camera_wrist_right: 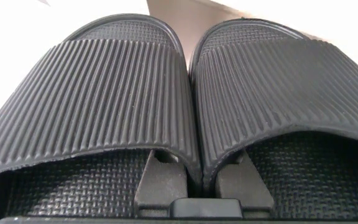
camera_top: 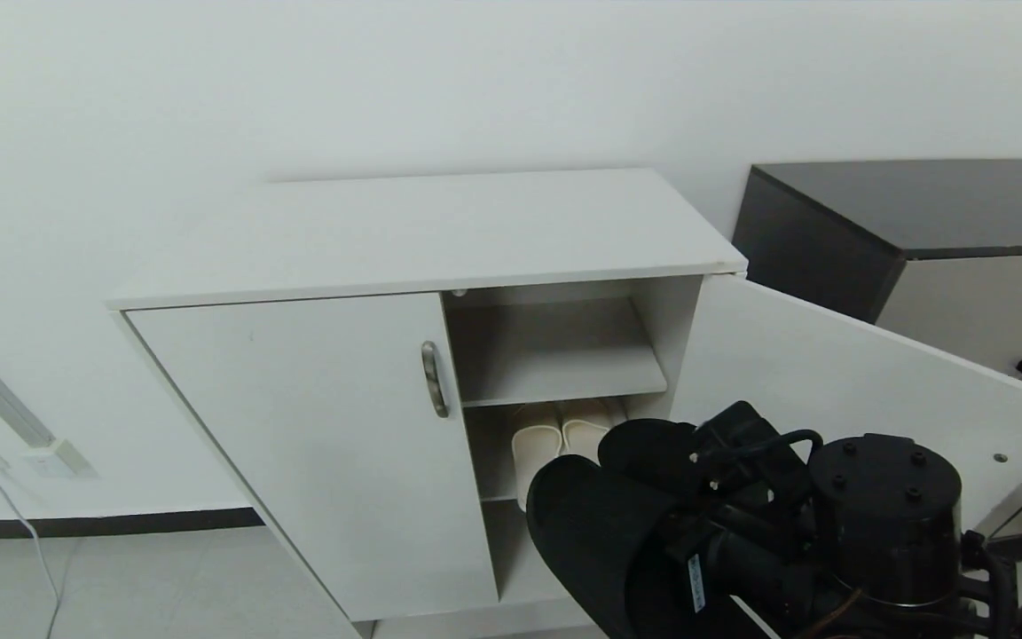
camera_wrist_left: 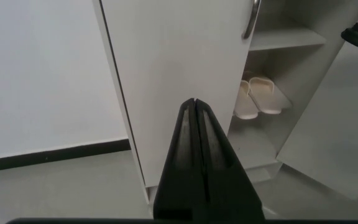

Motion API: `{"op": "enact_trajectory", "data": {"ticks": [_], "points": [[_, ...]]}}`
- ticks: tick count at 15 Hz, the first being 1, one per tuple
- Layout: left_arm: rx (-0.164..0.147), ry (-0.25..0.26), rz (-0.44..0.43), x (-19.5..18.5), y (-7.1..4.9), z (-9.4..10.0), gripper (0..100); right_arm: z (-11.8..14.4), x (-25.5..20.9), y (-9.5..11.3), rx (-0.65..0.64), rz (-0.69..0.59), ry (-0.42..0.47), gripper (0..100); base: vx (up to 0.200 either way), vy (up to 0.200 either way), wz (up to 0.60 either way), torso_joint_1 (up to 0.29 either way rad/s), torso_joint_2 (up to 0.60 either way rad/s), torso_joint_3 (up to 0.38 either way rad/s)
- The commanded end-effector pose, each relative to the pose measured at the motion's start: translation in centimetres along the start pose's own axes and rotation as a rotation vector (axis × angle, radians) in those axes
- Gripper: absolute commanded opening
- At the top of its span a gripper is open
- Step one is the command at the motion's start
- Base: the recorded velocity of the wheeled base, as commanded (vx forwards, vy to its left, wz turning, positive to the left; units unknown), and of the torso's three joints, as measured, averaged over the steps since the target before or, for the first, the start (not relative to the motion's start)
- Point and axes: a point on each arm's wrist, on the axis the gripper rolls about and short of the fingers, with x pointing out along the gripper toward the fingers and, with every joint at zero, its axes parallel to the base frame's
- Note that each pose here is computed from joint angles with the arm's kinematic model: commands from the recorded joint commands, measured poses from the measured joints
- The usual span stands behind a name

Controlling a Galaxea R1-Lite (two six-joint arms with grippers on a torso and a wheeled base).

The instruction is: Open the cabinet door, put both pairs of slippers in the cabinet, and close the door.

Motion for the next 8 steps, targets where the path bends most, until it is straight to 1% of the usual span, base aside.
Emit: {"op": "enact_trajectory", "data": {"ticks": [1, 4, 8], "points": [[0.000, 0.002, 0.000, 0.02, 0.00, -0.02, 0, -0.24, 0.23, 0.05, -0.002, 0.000, 0.010, 0, 0.000, 0.000, 0.00, -0.163, 0.49, 0.330], [0.000, 0.002, 0.000, 0.02, 0.00, -0.02, 0, -0.33, 0.36, 0.16, -0.003, 0.003, 0.008, 0, 0.000, 0.000, 0.00, -0.142, 0.48, 0.329], [0.000, 0.002, 0.000, 0.02, 0.00, -0.02, 0, -0.60, 0.33, 0.25, -0.007, 0.006, 0.017, 0, 0.000, 0.000, 0.00, -0.104, 0.46, 0.344]]}}
